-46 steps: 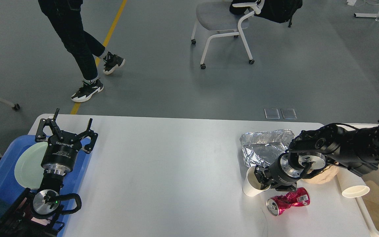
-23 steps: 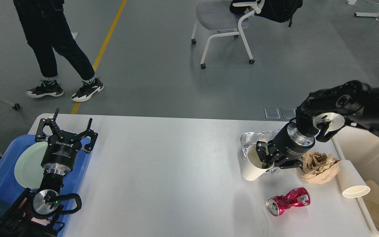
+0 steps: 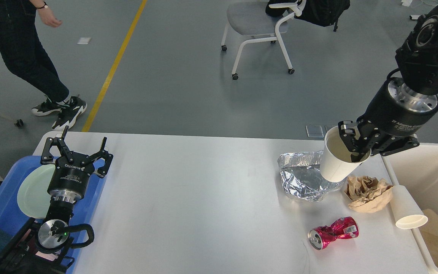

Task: Tidy desktop

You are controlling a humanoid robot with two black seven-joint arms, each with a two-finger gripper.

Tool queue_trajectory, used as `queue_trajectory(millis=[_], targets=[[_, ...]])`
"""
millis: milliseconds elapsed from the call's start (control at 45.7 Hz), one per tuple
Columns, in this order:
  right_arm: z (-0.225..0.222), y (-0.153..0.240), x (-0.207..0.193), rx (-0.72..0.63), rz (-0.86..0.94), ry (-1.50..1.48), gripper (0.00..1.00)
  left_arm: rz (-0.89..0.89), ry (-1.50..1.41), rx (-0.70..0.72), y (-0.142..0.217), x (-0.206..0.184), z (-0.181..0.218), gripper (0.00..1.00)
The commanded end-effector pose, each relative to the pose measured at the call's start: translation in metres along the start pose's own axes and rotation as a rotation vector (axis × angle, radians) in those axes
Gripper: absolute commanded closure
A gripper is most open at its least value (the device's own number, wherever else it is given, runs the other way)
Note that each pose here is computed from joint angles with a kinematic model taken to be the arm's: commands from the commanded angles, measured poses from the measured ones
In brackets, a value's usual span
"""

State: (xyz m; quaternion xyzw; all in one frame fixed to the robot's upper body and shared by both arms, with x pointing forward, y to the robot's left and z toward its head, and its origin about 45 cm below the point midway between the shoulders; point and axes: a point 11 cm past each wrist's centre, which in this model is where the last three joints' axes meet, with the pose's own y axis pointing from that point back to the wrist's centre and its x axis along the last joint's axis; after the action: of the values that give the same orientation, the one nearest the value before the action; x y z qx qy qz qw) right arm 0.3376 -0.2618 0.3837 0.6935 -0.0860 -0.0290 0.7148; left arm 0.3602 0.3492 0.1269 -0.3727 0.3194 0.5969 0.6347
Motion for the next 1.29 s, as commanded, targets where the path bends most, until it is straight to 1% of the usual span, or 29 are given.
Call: queue_trajectory(millis=[0, 109, 241, 306, 438, 569, 635, 788, 810, 854, 985, 1029, 1116, 1182, 1270], targets=[[0.015, 0.0, 0.005, 0.011, 0.025, -0.052, 1.0, 0.0, 0.0, 0.0, 0.0, 0.0, 0.0, 0.04], [0.039, -0.003, 0.013, 0.014, 0.048, -0.125, 1.0, -0.001, 0.0, 0.0, 0.0, 0.0, 0.0, 0.04], [0.096, -0.011, 0.029, -0.021, 0.109, -0.275, 1.0, -0.001, 0.0, 0.0, 0.0, 0.0, 0.0, 0.04], [0.133, -0.02, 0.033, -0.033, 0.133, -0.364, 1.0, -0.001, 0.0, 0.0, 0.0, 0.0, 0.0, 0.04], [0.206, -0.054, 0.033, -0.074, 0.163, -0.529, 1.0, -0.001, 0.0, 0.0, 0.0, 0.0, 0.0, 0.04], [0.263, -0.092, 0.025, -0.181, 0.231, -0.635, 1.0, 0.0, 0.0, 0.0, 0.0, 0.0, 0.0, 0.04], [0.286, -0.117, 0.015, -0.237, 0.266, -0.673, 1.0, -0.001, 0.0, 0.0, 0.0, 0.0, 0.0, 0.04], [0.318, -0.175, -0.004, -0.347, 0.341, -0.706, 1.0, -0.001, 0.0, 0.0, 0.0, 0.0, 0.0, 0.04], [0.327, -0.19, -0.012, -0.374, 0.347, -0.715, 1.0, 0.0, 0.0, 0.0, 0.0, 0.0, 0.0, 0.04], [0.337, -0.207, -0.021, -0.407, 0.354, -0.717, 1.0, 0.0, 0.0, 0.0, 0.0, 0.0, 0.0, 0.04], [0.338, -0.262, -0.033, -0.445, 0.399, -0.685, 1.0, -0.001, 0.0, 0.0, 0.0, 0.0, 0.0, 0.04], [0.34, -0.28, -0.043, -0.455, 0.413, -0.695, 1.0, -0.001, 0.0, 0.0, 0.0, 0.0, 0.0, 0.04], [0.352, -0.3, -0.06, -0.476, 0.454, -0.749, 1.0, -0.001, 0.0, 0.0, 0.0, 0.0, 0.0, 0.04], [0.349, -0.313, -0.067, -0.48, 0.474, -0.752, 1.0, -0.001, 0.0, 0.0, 0.0, 0.0, 0.0, 0.04], [0.348, -0.321, -0.072, -0.492, 0.493, -0.741, 1.0, -0.001, 0.0, 0.0, 0.0, 0.0, 0.0, 0.04]])
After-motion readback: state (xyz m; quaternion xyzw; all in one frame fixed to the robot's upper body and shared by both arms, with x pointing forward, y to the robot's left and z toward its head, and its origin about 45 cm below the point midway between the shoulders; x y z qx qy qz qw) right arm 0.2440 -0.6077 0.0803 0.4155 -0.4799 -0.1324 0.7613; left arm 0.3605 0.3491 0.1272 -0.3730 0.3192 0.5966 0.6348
